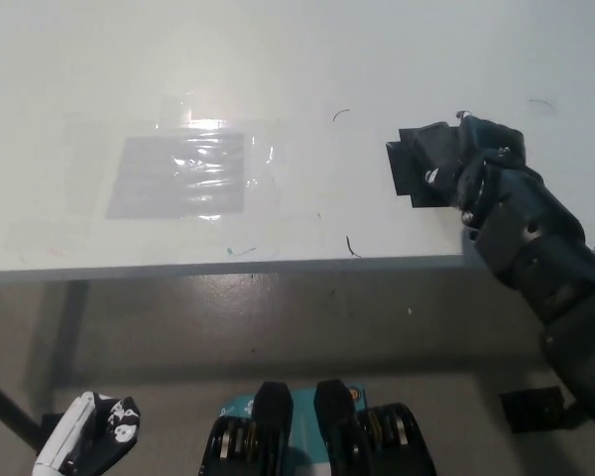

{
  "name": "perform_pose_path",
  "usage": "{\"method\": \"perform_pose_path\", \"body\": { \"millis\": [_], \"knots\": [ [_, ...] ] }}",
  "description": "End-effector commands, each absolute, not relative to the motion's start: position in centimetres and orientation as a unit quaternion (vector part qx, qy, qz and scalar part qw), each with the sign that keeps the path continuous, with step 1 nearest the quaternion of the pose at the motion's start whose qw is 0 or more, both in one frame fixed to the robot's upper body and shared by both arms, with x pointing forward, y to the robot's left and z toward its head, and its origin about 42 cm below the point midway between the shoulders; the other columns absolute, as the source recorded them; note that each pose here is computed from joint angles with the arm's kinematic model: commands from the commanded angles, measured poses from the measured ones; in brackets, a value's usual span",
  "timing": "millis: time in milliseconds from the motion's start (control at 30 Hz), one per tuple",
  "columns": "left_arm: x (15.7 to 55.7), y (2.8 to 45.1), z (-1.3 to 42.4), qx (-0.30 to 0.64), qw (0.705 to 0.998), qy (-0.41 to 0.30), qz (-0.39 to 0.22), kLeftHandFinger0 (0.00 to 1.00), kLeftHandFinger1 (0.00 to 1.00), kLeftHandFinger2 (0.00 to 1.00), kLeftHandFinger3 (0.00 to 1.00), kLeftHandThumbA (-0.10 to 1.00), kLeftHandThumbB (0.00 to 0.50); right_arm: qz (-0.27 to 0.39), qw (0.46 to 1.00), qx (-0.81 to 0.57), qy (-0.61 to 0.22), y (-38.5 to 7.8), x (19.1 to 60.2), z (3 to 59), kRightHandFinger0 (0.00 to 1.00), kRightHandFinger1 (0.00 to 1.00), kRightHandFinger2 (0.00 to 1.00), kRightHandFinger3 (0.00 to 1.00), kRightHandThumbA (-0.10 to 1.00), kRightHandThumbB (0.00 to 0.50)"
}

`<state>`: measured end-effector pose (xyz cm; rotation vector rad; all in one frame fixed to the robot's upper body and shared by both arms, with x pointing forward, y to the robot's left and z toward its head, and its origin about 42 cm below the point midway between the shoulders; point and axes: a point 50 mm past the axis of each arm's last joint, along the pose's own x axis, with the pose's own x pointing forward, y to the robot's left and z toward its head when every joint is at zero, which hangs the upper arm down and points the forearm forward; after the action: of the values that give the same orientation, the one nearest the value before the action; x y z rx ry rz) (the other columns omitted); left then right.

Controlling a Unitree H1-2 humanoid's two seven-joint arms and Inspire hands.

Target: A whiteboard eraser is kept on the black marked spot on the table infront of the robot and the robot uses its right hand to swipe it back and forth on the table twice to clean it

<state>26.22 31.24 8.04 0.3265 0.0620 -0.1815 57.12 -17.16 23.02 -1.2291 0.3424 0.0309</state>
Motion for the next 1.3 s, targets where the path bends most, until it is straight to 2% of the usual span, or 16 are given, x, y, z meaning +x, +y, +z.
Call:
{"method": "perform_pose_path", "body": {
  "millis": [0,67,300,400,433,467,600,767,833,867,900,933,1000,1033,1100,1267],
  "knots": [
    [26.5,32.0,9.2,0.176,0.980,0.009,-0.091,0.00,0.00,0.00,0.00,-0.10,0.480,0.026,0.875,-0.478,0.073,-13.6,58.7,29.8,1.00,1.00,1.00,1.00,0.98,0.500],
    [26.5,32.0,9.2,0.175,0.980,0.010,-0.091,0.00,0.00,0.00,0.00,-0.10,0.481,0.043,0.913,-0.405,-0.002,-12.7,58.7,33.3,1.00,1.00,1.00,1.00,0.93,0.459],
    [26.5,31.7,9.0,0.173,0.980,0.013,-0.098,0.00,0.00,0.00,0.00,-0.10,0.475,0.109,0.965,-0.120,-0.205,-13.9,54.3,44.5,1.00,1.00,1.00,1.00,1.00,0.500],
    [26.6,31.7,9.0,0.175,0.980,0.014,-0.098,0.00,0.00,0.00,0.00,-0.10,0.482,0.107,0.924,0.004,-0.366,-16.0,48.5,52.0,1.00,1.00,1.00,1.00,1.00,0.500],
    [26.6,31.7,8.9,0.172,0.980,0.017,-0.097,0.00,0.00,0.00,0.00,-0.10,0.482,0.093,0.894,0.017,-0.439,-17.1,45.7,54.5,1.00,1.00,1.00,1.00,1.00,0.442],
    [26.6,31.8,8.9,0.171,0.980,0.017,-0.097,0.00,0.00,0.00,0.00,-0.10,0.481,0.061,0.858,0.013,-0.510,-18.4,42.5,56.8,1.00,1.00,1.00,1.00,1.00,0.443],
    [26.5,31.9,8.7,0.178,0.978,0.017,-0.103,0.00,0.00,0.00,0.00,-0.10,0.483,0.034,0.759,0.045,-0.648,-22.3,33.0,59.2,1.00,1.00,1.00,1.00,1.00,0.425],
    [27.0,31.9,8.7,0.184,0.976,0.022,-0.111,0.00,0.00,0.00,0.00,-0.10,0.480,0.083,0.658,0.070,-0.745,-26.1,20.7,54.7,1.00,1.00,1.00,1.00,1.00,0.496],
    [27.3,32.0,8.7,0.179,0.978,0.025,-0.108,0.00,0.00,0.00,0.00,-0.10,0.483,0.106,0.623,0.023,-0.775,-27.4,18.7,52.1,1.00,1.00,1.00,1.00,0.68,0.406],
    [27.3,32.0,8.6,0.180,0.977,0.025,-0.108,0.00,0.00,0.00,0.00,-0.10,0.484,0.119,0.620,0.022,-0.776,-27.7,18.5,51.5,1.00,1.00,1.00,1.00,0.65,0.389],
    [27.0,31.9,8.3,0.183,0.976,0.026,-0.111,0.00,0.00,0.00,0.00,-0.10,0.487,0.147,0.626,0.044,-0.764,-28.0,18.4,48.7,1.00,1.00,1.00,1.00,0.67,0.375],
    [27.0,31.6,8.0,0.183,0.976,0.026,-0.115,0.00,0.00,0.00,0.00,-0.10,0.488,0.159,0.633,0.066,-0.755,-27.3,18.3,45.5,1.00,1.00,1.00,1.00,0.78,0.293],
    [26.9,31.3,7.7,0.181,0.976,0.027,-0.118,0.00,0.00,0.00,0.00,-0.10,0.482,0.168,0.644,0.075,-0.742,-25.7,17.9,42.1,1.00,1.00,1.00,1.00,0.89,0.246],
    [26.6,31.2,7.4,0.179,0.976,0.028,-0.119,0.00,0.00,0.00,0.00,-0.10,0.481,0.142,0.658,0.073,-0.736,-24.2,17.6,40.1,1.00,1.00,1.00,1.00,1.00,0.348],
    [26.1,30.9,6.9,0.173,0.977,0.031,-0.120,0.00,0.00,0.00,0.00,-0.10,0.481,0.117,0.722,0.125,-0.670,-19.0,15.6,35.3,1.00,1.00,1.00,1.00,1.00,0.470],
    [25.9,30.7,6.6,0.168,0.978,0.036,-0.117,0.00,0.00,0.00,0.00,-0.10,0.487,0.175,0.757,0.146,-0.613,-18.4,14.1,33.2,1.00,1.00,1.00,1.00,1.00,0.473]
  ]
}}
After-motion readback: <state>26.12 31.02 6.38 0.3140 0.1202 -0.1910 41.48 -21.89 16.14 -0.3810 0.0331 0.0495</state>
